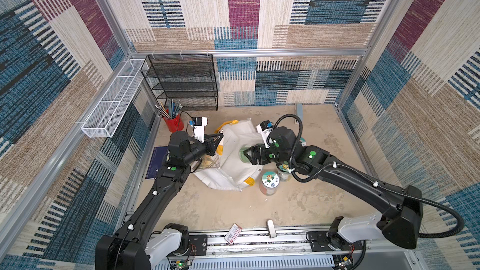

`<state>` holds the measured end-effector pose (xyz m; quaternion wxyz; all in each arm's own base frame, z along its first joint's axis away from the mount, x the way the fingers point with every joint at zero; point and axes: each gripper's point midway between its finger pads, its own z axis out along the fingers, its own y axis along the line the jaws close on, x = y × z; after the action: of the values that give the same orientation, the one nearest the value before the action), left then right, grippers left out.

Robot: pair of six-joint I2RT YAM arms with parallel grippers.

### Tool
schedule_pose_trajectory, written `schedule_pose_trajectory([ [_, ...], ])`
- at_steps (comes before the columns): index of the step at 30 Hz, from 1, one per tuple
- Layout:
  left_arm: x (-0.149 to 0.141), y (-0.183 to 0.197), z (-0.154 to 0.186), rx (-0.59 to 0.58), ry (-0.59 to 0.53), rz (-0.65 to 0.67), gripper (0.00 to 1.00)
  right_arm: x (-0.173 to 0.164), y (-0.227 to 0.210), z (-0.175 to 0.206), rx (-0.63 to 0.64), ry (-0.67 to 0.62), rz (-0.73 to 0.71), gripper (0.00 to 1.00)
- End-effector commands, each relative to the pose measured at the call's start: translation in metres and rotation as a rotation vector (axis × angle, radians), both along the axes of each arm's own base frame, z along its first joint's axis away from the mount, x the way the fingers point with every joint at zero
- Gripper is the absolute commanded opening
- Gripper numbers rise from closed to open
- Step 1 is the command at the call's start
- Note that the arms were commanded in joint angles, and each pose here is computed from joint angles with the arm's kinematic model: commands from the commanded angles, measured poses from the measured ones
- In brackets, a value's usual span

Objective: Take out the seed jars from the canvas bag
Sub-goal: Place the seed jar at the center of the board.

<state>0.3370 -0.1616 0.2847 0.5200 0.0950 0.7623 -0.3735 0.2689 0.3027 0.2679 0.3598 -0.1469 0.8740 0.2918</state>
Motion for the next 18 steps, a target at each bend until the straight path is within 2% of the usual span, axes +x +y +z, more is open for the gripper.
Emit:
schedule_pose_trajectory([
  [1, 0.002, 0.006, 0.003, 0.019, -0.031, 0.035, 0.0, -0.006, -0.032, 0.002, -0.049, 0.012, -0.073, 0.81],
  [8, 0.0, 0.008, 0.007, 0.016, -0.04, 0.044, 0.0, -0.021, -0.094, -0.014, -0.141, 0.095, -0.249, 0.81],
  [13, -0.002, 0.007, 0.006, 0.002, -0.042, 0.042, 0.0, -0.042, -0.144, -0.056, -0.243, 0.249, -0.409, 0.8],
  [18, -0.005, 0.008, 0.006, -0.02, -0.049, 0.045, 0.0, -0.067, -0.161, -0.095, -0.247, 0.384, -0.47, 0.8],
])
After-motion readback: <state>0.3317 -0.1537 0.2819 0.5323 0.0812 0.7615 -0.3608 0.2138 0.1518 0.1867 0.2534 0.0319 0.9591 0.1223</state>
